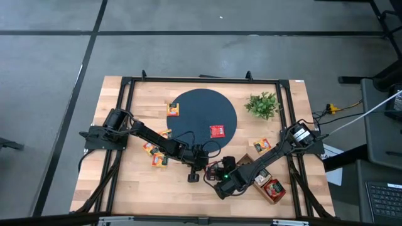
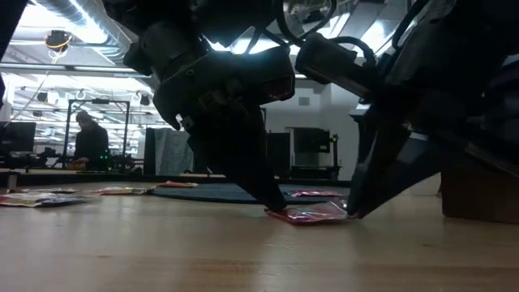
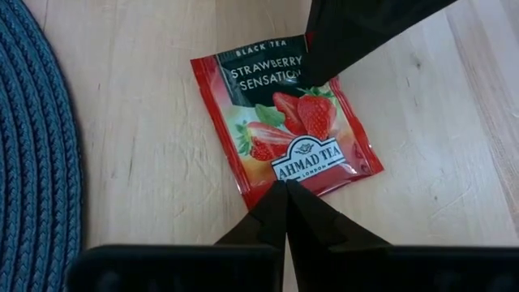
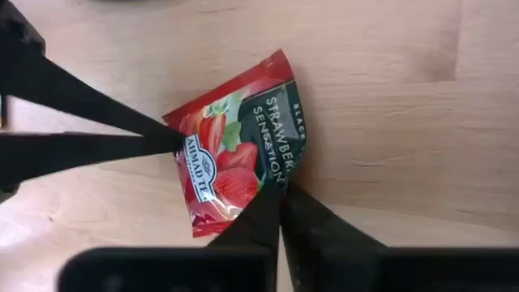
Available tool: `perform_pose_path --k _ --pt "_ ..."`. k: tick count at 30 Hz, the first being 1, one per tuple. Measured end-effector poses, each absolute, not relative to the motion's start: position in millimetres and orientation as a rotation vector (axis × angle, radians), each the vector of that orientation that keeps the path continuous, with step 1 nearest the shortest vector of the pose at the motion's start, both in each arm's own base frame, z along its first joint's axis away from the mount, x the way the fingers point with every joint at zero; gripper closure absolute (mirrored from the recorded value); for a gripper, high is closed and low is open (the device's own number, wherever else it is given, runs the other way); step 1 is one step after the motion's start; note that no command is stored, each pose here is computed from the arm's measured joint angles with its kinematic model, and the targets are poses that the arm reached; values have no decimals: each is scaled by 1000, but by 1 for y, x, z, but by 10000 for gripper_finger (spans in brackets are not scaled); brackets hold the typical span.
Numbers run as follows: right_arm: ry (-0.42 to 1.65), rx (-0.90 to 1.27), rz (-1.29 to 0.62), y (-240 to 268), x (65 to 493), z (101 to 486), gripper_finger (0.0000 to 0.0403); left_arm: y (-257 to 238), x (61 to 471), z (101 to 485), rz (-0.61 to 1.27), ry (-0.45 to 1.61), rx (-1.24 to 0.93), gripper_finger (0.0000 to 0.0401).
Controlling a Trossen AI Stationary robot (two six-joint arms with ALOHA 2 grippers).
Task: Pick & Place Tea
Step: Put the red tea bag into the right section of the wooden organizer
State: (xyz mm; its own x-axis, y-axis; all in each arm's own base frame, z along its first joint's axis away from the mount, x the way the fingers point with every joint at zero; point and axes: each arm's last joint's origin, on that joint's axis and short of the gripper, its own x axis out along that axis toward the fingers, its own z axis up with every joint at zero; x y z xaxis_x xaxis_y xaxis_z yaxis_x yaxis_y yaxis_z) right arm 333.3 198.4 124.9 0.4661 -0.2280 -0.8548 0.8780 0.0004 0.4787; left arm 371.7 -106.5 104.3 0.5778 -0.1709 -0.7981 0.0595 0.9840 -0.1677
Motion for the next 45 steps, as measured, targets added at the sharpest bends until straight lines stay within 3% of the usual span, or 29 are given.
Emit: perform_pose_path --k 9,17,29,37,45 --pt "663 1265 -941 200 336 128 397 -105 362 124 -214 991 -167 391" --pt "701 1221 -904 204 339 135 399 -89 345 185 -160 916 -138 389" --pt "915 1059 -724 223 346 222 401 -65 315 257 -65 752 -142 389" --pt "982 1037 -820 258 295 294 401 -60 311 261 -58 760 -152 393" --pt "1151 1107 -879 301 224 331 402 -60 309 260 -58 780 -150 392"
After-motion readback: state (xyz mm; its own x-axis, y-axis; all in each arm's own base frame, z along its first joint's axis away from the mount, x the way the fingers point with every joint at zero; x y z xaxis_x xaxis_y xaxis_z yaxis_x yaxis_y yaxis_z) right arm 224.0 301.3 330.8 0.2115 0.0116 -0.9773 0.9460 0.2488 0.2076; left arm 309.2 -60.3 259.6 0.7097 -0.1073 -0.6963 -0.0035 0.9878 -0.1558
